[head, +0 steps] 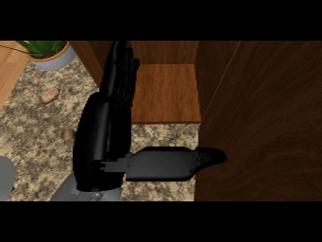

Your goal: Pick up the wine, place it into the cabinet and close the cabinet

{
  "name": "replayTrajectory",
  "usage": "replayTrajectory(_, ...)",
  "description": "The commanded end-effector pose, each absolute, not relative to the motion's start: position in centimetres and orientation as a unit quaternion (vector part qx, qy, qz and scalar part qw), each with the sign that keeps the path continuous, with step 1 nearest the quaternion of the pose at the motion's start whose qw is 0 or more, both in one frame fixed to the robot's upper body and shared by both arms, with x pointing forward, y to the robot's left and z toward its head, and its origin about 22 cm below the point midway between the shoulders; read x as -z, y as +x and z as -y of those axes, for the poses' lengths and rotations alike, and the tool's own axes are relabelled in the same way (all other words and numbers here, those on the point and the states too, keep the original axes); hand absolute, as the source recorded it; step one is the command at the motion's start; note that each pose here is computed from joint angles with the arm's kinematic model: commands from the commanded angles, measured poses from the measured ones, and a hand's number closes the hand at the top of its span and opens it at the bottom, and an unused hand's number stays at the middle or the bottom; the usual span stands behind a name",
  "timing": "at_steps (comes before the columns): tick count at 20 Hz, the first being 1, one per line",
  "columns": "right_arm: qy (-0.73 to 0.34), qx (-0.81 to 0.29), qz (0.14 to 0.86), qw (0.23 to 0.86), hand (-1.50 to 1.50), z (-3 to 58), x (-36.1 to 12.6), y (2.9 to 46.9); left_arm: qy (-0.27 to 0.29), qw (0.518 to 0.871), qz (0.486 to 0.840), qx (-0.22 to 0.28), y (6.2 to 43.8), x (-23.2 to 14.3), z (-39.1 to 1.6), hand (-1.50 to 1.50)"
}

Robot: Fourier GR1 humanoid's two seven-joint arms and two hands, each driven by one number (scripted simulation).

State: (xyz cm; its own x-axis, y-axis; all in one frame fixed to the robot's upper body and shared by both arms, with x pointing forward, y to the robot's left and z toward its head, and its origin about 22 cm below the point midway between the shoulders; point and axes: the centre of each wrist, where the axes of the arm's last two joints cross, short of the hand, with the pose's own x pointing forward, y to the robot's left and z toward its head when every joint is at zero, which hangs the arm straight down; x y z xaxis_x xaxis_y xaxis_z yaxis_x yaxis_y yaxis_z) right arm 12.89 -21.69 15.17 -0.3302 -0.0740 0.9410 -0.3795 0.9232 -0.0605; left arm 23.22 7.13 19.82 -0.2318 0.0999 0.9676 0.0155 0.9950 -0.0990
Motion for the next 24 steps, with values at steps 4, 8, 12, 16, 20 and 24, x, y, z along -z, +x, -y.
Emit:
replayTrajectory(4,0.156,-0.129,0.814,0.545,-1.50,21.6,-19.3,9.3,-0.032,0.627,0.777,-0.045,21.8,-21.1,-5.6,-1.50)
replayTrajectory(8,0.148,-0.133,0.819,0.538,-1.50,22.1,-20.2,8.7,-0.026,0.634,0.771,-0.051,21.7,-21.3,-5.5,-1.50)
replayTrajectory(12,0.143,-0.125,0.821,0.539,-1.50,22.2,-19.4,9.2,-0.007,0.625,0.778,-0.062,20.9,-22.4,-6.1,-1.50)
replayTrajectory(16,0.136,-0.127,0.815,0.549,-1.50,21.7,-20.1,8.4,0.002,0.620,0.781,-0.074,21.1,-23.7,-5.9,-1.50)
replayTrajectory(20,0.144,-0.127,0.816,0.545,-1.50,21.3,-20.6,8.6,0.015,0.624,0.777,-0.074,19.9,-23.9,-7.9,-1.50)
replayTrajectory(24,0.146,-0.141,0.813,0.545,-1.50,21.8,-20.9,7.3,0.043,0.625,0.775,-0.083,20.9,-22.8,-7.9,-1.50)
